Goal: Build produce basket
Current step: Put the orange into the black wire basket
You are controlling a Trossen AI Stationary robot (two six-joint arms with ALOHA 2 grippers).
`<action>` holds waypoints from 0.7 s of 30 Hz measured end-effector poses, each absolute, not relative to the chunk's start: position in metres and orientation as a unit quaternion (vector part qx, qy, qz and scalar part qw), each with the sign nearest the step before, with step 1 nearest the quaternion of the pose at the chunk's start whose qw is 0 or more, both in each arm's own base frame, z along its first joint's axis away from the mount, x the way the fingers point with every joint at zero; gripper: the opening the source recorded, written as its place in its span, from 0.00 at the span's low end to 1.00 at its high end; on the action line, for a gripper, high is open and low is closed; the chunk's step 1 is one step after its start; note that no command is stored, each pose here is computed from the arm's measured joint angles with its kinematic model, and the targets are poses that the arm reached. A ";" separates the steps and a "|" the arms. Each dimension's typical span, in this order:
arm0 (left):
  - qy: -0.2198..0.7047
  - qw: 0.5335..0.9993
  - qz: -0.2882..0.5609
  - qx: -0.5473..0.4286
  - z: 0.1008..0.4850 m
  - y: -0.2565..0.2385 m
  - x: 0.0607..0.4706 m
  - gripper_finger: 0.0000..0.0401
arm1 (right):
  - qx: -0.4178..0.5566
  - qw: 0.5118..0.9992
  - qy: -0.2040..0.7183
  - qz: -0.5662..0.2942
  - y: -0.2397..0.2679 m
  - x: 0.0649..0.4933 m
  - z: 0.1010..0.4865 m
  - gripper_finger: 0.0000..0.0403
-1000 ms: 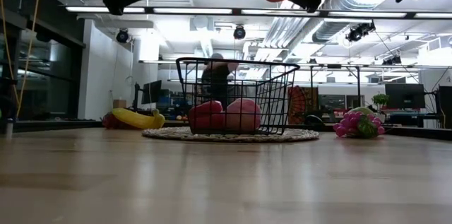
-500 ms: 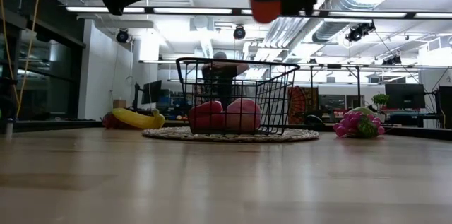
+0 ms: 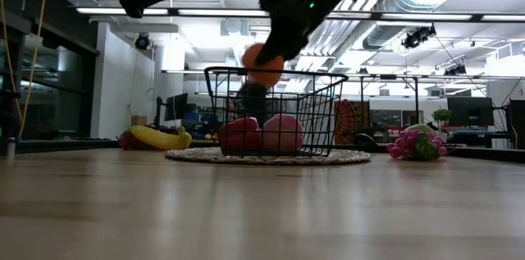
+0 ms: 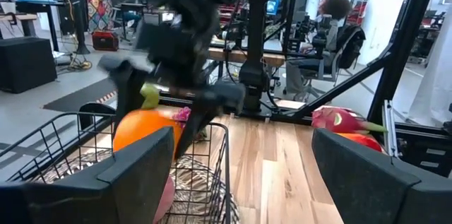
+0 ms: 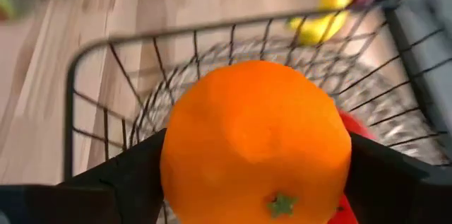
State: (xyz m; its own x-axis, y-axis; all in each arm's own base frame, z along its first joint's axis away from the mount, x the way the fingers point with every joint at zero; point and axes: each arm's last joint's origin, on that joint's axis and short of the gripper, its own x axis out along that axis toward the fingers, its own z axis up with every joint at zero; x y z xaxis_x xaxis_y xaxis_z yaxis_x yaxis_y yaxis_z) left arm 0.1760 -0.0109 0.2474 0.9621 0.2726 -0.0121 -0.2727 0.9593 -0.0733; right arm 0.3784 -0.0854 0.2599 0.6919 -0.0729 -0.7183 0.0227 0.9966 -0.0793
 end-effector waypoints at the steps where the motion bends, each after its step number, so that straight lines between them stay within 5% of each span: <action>1: 0.001 0.990 0.137 -0.037 0.247 -0.011 0.176 0.81 | -0.028 0.915 0.401 -0.017 -0.088 0.384 0.256 0.82; 13: 0.001 0.990 0.138 -0.037 0.247 -0.011 0.176 0.81 | -0.060 0.887 0.455 0.044 -0.098 0.416 0.222 0.83; 21: 0.001 0.990 0.138 -0.037 0.248 -0.011 0.176 0.81 | -0.072 0.883 0.463 -0.005 -0.101 0.416 0.222 0.83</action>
